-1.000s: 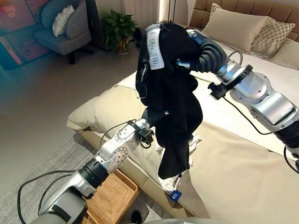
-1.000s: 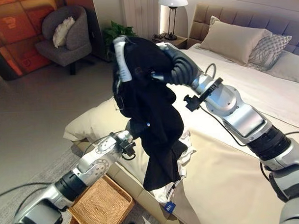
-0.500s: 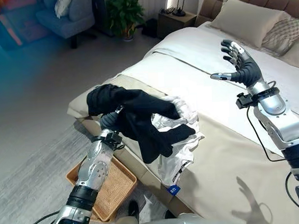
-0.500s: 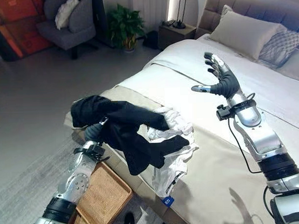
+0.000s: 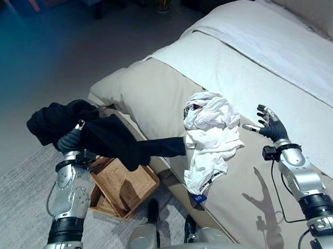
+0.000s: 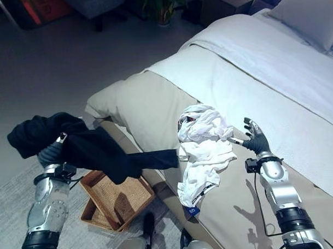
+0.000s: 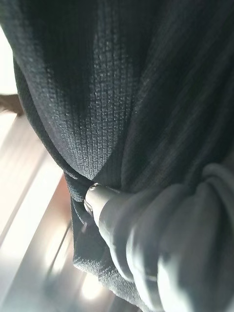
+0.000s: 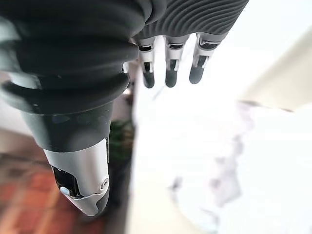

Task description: Pick up clothes into the bucket

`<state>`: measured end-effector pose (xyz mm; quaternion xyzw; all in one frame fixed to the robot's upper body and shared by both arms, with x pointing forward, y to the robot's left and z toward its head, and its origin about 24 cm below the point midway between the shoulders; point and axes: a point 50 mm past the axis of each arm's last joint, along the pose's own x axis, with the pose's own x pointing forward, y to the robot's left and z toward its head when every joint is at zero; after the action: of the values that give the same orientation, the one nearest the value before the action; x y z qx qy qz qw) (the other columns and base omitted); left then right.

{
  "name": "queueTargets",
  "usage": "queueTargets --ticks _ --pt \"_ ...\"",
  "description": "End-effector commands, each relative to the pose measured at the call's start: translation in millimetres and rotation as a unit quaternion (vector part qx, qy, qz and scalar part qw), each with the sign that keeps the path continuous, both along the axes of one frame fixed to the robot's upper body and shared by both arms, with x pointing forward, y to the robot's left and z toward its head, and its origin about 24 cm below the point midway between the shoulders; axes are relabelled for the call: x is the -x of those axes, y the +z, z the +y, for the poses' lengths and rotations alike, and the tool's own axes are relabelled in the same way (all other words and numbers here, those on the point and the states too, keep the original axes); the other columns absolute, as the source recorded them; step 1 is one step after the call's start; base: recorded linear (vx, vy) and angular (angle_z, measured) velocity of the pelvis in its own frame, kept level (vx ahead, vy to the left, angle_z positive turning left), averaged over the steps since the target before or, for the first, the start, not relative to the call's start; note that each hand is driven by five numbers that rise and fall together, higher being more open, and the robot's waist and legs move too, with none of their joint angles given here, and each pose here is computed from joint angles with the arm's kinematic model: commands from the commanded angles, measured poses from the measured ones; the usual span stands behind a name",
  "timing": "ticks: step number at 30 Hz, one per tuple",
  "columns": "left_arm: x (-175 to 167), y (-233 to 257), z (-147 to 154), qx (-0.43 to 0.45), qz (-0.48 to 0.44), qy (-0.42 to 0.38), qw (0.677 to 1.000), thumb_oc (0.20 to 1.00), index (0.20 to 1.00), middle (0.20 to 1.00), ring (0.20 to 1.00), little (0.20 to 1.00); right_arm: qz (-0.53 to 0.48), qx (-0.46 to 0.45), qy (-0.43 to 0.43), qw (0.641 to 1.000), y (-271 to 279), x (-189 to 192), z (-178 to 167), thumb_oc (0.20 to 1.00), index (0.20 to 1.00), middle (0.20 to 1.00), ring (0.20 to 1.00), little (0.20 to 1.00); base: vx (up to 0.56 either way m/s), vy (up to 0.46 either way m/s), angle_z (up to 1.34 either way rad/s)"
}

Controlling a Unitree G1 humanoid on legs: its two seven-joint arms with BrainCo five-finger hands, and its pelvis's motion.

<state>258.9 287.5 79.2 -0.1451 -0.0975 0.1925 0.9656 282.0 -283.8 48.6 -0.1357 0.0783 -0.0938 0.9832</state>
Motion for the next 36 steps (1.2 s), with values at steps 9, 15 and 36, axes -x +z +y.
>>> queueTargets --ticks 9,15,36 --pt "-7.4 18.9 45.2 -0.122 0.017 0.126 0.984 0.200 0.200 0.200 0.200 0.200 -0.035 0.012 -0.059 0.998 0.3 -8.6 -3.5 1.000 1.000 1.000 1.000 1.000 -0.07 0.021 0.05" --pt "-15.6 25.3 60.7 -0.153 0.044 0.161 0.974 0.200 0.200 0.200 0.200 0.200 -0.012 0.017 -0.071 0.997 -13.7 -8.2 -2.2 1.000 1.000 1.000 1.000 1.000 -0.06 0.019 0.00" --pt "-59.3 83.2 41.5 -0.180 -0.028 0.126 0.975 0.200 0.200 0.200 0.200 0.200 -0.050 0.003 -0.082 0.995 -2.2 -18.2 0.2 1.000 1.000 1.000 1.000 1.000 -0.03 0.017 -0.05"
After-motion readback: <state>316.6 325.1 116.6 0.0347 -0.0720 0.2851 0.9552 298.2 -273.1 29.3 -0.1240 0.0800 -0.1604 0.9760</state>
